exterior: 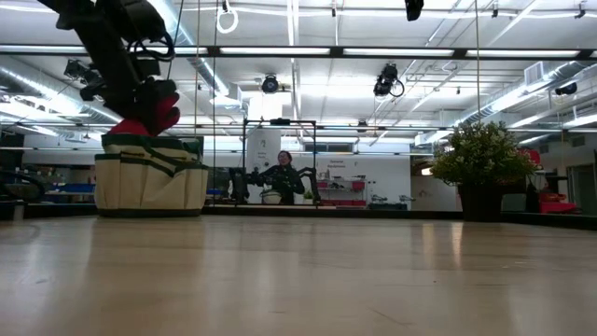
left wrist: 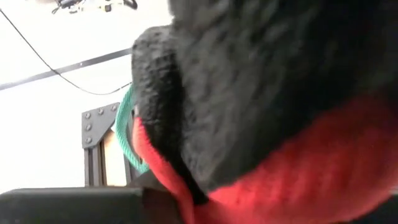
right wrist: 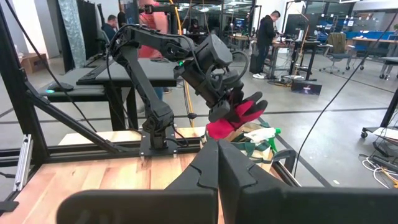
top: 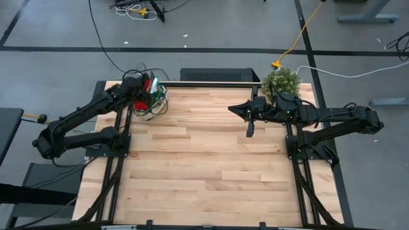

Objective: Pick & Place Garden tools in Gardening bag
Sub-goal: Put the red glove into the gardening bag

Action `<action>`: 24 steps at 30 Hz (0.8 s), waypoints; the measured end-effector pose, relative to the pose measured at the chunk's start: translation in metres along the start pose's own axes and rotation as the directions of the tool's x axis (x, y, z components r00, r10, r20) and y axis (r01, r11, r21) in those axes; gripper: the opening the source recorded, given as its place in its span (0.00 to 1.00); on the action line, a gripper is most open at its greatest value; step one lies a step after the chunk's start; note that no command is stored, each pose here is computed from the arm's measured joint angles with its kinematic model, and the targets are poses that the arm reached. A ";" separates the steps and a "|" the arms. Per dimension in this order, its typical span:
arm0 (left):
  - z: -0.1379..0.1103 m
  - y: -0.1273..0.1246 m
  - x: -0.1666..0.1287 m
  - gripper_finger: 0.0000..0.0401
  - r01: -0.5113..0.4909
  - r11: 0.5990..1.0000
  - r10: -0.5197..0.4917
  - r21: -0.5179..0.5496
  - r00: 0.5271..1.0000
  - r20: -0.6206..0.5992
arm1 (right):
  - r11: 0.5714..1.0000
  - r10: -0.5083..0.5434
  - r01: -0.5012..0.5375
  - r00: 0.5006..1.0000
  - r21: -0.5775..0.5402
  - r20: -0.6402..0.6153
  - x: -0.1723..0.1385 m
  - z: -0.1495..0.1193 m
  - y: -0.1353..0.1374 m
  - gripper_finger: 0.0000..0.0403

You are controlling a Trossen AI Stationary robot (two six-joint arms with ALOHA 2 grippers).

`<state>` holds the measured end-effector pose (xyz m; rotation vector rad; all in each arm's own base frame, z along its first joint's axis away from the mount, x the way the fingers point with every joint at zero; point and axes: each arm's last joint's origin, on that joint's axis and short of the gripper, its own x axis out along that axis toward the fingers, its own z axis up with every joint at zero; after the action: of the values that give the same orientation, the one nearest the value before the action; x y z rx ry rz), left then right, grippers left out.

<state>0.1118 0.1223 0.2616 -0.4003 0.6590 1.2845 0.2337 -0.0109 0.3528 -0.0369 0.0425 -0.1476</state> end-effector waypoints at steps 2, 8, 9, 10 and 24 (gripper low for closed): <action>-0.001 0.000 0.000 0.37 -0.002 1.000 0.002 -0.013 1.000 -0.006 | 1.000 0.000 0.000 1.000 0.000 0.000 0.000 0.000 0.000 0.00; -0.001 0.000 0.000 0.54 -0.002 1.000 0.002 -0.029 1.000 -0.006 | 1.000 0.000 0.000 1.000 0.000 0.000 0.000 0.000 0.000 0.00; -0.001 0.000 0.000 0.56 -0.002 0.999 0.002 -0.034 1.000 -0.007 | 1.000 0.000 0.000 1.000 0.000 0.000 0.000 0.000 0.000 0.00; -0.001 0.000 0.000 0.58 -0.002 0.999 0.002 -0.034 1.000 -0.007 | 1.000 0.000 0.000 1.000 0.000 0.000 0.000 0.000 0.000 0.00; 0.010 -0.003 -0.001 0.63 0.038 0.999 -0.034 -0.039 0.995 0.092 | 1.000 0.000 0.000 1.000 0.014 0.001 0.000 0.000 0.000 0.00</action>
<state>0.1169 0.1269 0.2691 -0.3825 0.5470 1.2762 0.2337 -0.0109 0.3528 -0.0228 0.0407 -0.1479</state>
